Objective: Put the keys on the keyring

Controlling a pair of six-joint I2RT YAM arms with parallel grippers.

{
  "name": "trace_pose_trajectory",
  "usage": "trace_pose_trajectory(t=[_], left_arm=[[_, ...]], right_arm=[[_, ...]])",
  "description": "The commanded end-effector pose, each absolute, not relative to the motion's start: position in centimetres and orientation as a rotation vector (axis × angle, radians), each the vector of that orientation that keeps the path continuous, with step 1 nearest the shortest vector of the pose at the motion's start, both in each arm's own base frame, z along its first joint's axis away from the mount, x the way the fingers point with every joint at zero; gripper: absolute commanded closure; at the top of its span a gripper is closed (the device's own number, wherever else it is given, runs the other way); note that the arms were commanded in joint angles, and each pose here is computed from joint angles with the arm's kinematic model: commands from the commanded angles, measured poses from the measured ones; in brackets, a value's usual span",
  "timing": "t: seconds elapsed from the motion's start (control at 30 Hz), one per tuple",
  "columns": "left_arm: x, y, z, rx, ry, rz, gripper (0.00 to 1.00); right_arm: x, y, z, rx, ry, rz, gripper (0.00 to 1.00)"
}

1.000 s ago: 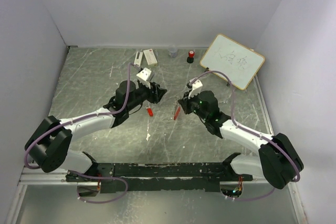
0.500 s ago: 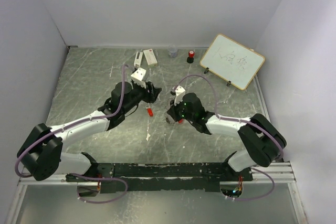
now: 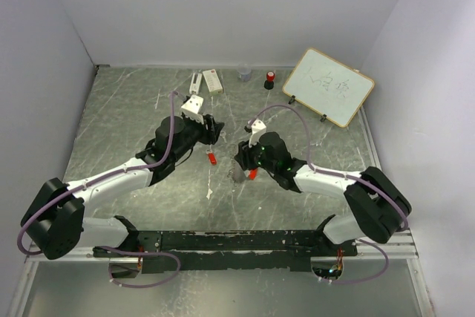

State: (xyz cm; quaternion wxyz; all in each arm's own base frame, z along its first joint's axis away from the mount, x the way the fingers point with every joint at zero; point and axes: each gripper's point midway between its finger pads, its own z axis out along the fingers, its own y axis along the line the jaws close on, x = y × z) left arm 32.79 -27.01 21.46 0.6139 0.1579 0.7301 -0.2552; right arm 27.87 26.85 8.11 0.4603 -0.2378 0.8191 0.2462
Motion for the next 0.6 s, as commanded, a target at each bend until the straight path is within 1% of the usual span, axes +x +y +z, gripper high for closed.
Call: trace_pose_trajectory(t=[0.0,0.27,0.57], left_arm=[[32.9,-26.6,21.2,0.358,1.691,-0.558,0.38],[32.9,-25.9,21.1,0.344,1.707,-0.533,0.36],[33.0,-25.6,21.0,0.332,1.710,-0.525,0.34]], right_arm=[[29.7,27.1,8.7,-0.531,2.038,0.537,0.58],[30.7,29.0,5.8,-0.586,2.126,0.540,0.54],[29.7,29.0,3.8,-0.641,2.172,0.480,0.55]])
